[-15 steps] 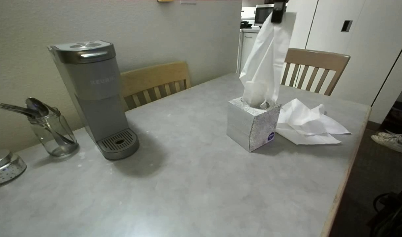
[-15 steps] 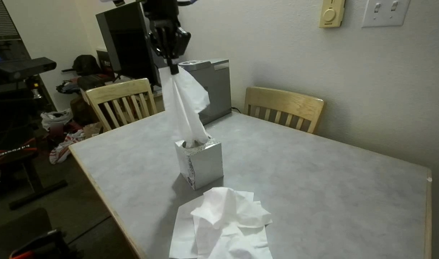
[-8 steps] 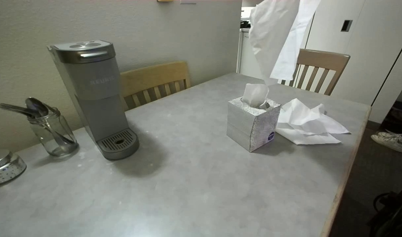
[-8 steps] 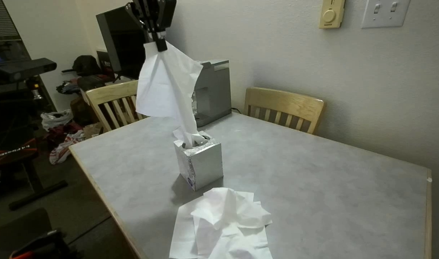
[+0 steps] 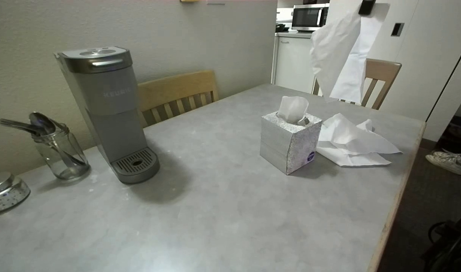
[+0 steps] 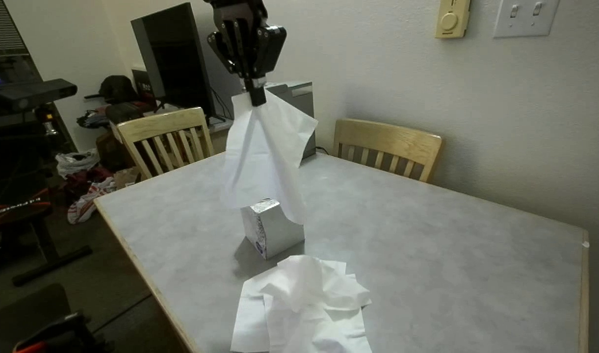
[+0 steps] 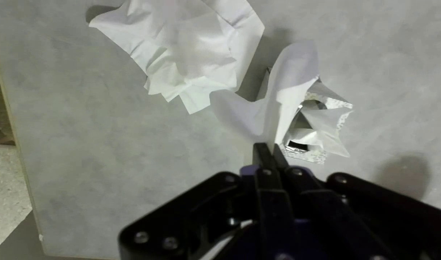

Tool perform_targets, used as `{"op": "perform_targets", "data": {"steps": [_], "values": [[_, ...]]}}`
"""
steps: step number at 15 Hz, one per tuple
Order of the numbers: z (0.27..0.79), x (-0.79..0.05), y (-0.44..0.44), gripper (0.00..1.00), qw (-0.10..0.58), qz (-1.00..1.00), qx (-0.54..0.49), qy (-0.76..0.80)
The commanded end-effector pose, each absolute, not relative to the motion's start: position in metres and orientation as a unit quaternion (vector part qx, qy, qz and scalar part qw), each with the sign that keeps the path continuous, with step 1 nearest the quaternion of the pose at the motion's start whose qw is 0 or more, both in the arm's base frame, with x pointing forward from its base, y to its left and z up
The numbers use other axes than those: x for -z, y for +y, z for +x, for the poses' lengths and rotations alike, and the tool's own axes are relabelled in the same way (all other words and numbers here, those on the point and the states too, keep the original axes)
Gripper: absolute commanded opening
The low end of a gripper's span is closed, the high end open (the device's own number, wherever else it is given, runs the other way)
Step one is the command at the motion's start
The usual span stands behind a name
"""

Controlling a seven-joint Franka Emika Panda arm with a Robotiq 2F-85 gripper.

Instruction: Pull out on tissue square from the box and place it on the table

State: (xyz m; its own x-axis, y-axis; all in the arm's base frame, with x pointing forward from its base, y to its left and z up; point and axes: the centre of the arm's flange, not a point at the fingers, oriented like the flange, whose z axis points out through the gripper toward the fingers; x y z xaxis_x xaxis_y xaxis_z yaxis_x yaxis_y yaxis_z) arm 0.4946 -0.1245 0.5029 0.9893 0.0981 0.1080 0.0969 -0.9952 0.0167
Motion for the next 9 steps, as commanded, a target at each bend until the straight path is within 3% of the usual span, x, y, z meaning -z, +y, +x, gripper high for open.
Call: {"op": "perform_targets", "data": {"steps": [1, 9], "values": [[0.494, -0.493, -0.156, 0.0, 0.03, 0.996, -0.064, 0.062], [0.482, -0.492, -0.227, 0.0, 0.074, 0.993, -0.078, 0.057]]}}
